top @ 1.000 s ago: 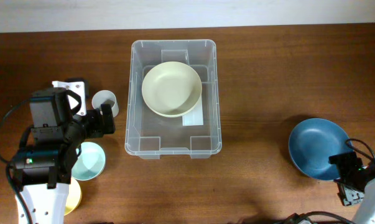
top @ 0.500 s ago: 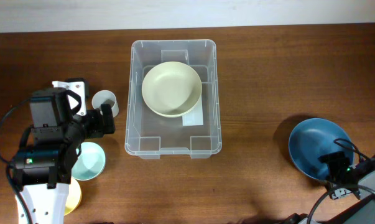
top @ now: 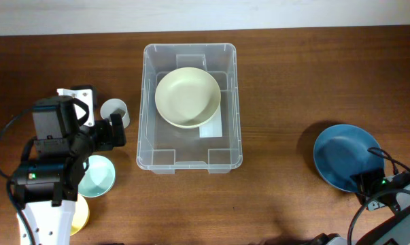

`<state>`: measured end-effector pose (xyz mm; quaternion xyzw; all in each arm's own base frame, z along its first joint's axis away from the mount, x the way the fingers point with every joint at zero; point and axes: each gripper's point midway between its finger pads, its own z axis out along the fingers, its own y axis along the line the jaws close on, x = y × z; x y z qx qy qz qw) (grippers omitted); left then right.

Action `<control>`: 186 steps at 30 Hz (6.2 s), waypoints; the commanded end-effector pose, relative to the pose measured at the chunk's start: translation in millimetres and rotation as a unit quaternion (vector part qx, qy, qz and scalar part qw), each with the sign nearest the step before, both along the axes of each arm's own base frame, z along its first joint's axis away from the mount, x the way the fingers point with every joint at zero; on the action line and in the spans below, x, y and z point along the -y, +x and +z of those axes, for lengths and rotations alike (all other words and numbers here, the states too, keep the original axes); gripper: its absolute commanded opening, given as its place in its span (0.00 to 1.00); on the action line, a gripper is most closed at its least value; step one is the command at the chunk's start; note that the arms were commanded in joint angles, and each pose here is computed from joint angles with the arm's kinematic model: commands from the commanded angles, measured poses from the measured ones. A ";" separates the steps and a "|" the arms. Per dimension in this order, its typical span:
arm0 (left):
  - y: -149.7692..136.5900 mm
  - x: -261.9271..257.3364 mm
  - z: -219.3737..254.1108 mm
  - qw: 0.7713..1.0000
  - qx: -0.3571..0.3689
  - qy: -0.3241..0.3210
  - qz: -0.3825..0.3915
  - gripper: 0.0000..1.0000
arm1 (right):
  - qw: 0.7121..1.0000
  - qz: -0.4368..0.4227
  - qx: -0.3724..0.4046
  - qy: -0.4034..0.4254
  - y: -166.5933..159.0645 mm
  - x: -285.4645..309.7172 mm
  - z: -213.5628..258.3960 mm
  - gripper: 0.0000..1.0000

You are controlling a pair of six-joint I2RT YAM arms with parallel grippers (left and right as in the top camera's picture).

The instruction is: Pack container

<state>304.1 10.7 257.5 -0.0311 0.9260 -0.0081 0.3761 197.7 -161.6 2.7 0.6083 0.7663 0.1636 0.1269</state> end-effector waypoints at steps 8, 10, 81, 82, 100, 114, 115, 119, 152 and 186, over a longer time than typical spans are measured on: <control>2.4 -2.2 8.4 1.000 0.011 -0.001 0.007 1.00 | 0.998 0.005 -0.044 0.043 -20.7 -24.3 -25.9 0.19; 2.4 -2.2 8.4 1.000 0.011 -0.001 0.007 1.00 | 0.998 0.005 -0.043 0.044 -20.3 -24.6 -25.8 0.18; -0.3 -11.7 6.5 1.000 0.005 -0.001 0.023 1.00 | 0.691 0.678 0.053 -0.247 275.4 -385.3 144.0 0.18; -0.3 -11.7 6.5 1.000 0.005 -0.001 0.023 1.00 | 0.696 0.669 0.050 -0.254 276.5 -380.0 148.4 0.16; -1.0 -11.7 5.6 1.000 0.003 -0.001 0.023 1.00 | 0.873 0.374 0.001 -0.313 199.3 -140.6 316.5 0.47; 39.0 -70.8 23.0 0.993 -0.033 -0.019 0.116 1.00 | 0.908 0.367 -0.039 -0.198 79.8 -95.6 294.2 0.48; 47.0 -80.2 26.0 0.991 -0.035 -0.019 0.126 1.00 | 0.908 0.368 -0.051 -0.195 70.4 -96.7 288.0 0.48; 78.1 -118.7 22.9 0.986 -0.056 -0.011 0.158 1.00 | 0.905 0.369 -0.088 -0.194 38.6 -97.1 262.1 0.51; 127.9 -188.4 -207.1 0.936 -0.278 -0.058 0.206 0.22 | 0.900 0.369 -0.111 -0.203 24.7 -93.1 229.6 0.57; 91.7 130.4 35.9 0.972 -0.159 -0.051 -0.165 0.01 | 0.901 0.366 -0.101 -0.211 30.4 -91.2 230.9 0.57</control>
